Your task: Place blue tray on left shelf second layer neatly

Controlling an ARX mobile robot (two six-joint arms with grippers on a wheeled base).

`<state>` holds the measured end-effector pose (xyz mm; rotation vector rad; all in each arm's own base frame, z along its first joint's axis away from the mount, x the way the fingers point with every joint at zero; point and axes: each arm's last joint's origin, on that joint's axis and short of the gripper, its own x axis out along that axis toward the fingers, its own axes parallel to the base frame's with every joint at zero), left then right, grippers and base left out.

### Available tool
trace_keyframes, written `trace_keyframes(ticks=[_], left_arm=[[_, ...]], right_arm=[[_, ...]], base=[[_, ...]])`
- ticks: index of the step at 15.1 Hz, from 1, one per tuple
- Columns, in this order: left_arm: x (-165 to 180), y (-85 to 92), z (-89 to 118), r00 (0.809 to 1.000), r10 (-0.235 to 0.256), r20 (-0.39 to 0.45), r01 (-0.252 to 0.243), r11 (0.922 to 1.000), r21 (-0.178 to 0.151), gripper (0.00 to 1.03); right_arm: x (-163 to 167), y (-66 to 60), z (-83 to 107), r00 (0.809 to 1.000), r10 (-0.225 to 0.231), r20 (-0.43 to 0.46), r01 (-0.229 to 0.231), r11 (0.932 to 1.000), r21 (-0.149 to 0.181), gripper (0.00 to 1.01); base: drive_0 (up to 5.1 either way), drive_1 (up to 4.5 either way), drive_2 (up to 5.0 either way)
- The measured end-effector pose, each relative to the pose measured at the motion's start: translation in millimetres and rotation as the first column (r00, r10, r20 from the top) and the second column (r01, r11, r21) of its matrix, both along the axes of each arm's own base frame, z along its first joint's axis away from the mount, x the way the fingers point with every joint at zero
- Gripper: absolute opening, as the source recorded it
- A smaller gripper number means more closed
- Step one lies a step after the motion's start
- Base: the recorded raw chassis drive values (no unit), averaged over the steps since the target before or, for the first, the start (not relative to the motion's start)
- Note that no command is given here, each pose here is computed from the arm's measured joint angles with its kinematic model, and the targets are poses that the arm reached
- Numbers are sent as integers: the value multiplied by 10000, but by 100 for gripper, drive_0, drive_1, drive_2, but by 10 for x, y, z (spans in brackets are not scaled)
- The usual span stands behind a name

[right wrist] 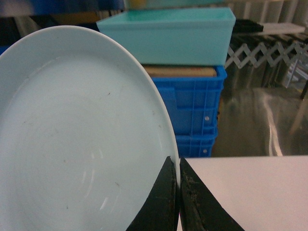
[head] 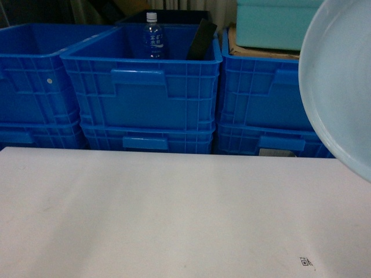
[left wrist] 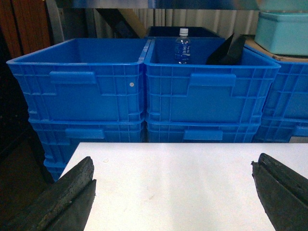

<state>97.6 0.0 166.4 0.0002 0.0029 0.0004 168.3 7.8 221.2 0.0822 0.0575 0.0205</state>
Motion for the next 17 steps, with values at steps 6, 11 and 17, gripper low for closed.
trace_keyframes(ticks=[6, 11, 17], left_arm=[[0, 0, 0, 10000, 0, 0, 0, 10000, 0, 98], [0, 0, -1, 10000, 4, -8, -4, 10000, 0, 98], [0, 0, 0, 10000, 0, -4, 0, 10000, 0, 98]], right_arm=[[81, -156, -127, 9983, -246, -525, 247, 9997, 13, 2], [57, -116, -142, 9980, 88, -620, -76, 9998, 196, 2], [57, -117, -142, 9980, 84, -620, -72, 9998, 200, 2]], base=[[0, 0, 0], [0, 0, 0], [0, 0, 0]])
